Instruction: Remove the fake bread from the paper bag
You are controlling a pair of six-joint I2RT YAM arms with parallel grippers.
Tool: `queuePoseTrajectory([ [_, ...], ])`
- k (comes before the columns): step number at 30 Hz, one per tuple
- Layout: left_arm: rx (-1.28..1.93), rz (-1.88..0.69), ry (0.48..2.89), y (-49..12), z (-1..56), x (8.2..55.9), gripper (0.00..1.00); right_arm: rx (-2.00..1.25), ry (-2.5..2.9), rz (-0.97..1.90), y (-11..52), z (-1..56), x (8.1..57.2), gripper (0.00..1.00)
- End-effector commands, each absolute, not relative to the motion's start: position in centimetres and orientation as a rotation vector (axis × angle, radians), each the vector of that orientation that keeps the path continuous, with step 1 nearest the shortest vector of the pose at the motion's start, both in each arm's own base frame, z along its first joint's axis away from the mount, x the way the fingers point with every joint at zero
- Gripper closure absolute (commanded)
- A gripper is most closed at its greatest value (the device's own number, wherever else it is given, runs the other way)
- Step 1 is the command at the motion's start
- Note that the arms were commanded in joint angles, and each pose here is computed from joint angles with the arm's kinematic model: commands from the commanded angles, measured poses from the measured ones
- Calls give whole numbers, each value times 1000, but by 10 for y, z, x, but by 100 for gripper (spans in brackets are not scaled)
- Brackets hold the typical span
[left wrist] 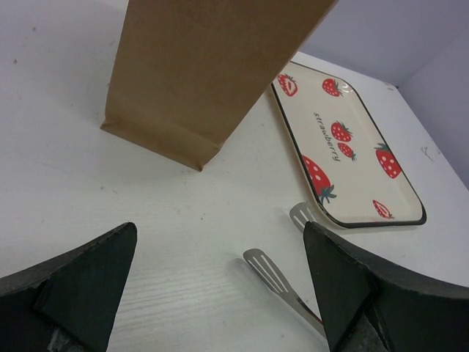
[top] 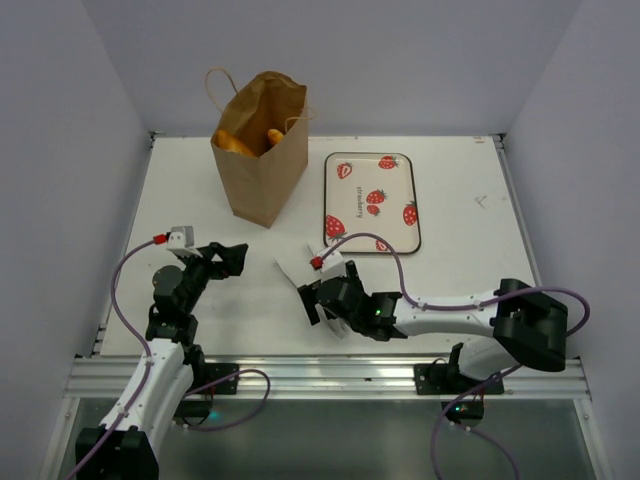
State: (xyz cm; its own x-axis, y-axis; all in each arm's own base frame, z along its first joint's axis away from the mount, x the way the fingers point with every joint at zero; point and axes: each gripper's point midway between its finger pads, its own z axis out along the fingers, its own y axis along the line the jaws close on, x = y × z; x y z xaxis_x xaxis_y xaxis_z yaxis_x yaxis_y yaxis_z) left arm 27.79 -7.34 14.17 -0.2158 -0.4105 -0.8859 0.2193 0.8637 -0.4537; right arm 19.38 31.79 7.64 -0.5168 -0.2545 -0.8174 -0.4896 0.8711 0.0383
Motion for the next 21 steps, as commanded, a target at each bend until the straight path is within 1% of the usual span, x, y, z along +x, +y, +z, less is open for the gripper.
queuePoseTrajectory([
  [1,-101,-578,1636,-76,164,282,0,-523,2052,508,332,100,188,1],
  [4,-98,-580,1634,-77,164,282,0,-482,2047,482,328,102,192,1],
  [10,-96,-581,1632,-77,165,281,0,-570,2066,422,339,96,195,1],
  [13,-99,-578,1631,-76,165,281,0,-551,2094,363,336,91,200,1],
  [15,-98,-577,1629,-76,166,281,0,-477,2101,332,329,91,204,1],
  [17,-99,-577,1634,-76,164,281,0,-502,2114,350,327,86,199,1],
  [18,-100,-575,1632,-76,165,281,0,-497,2089,413,335,94,197,1],
  [21,-99,-577,1635,-76,164,282,0,-502,2064,485,334,91,191,1],
])
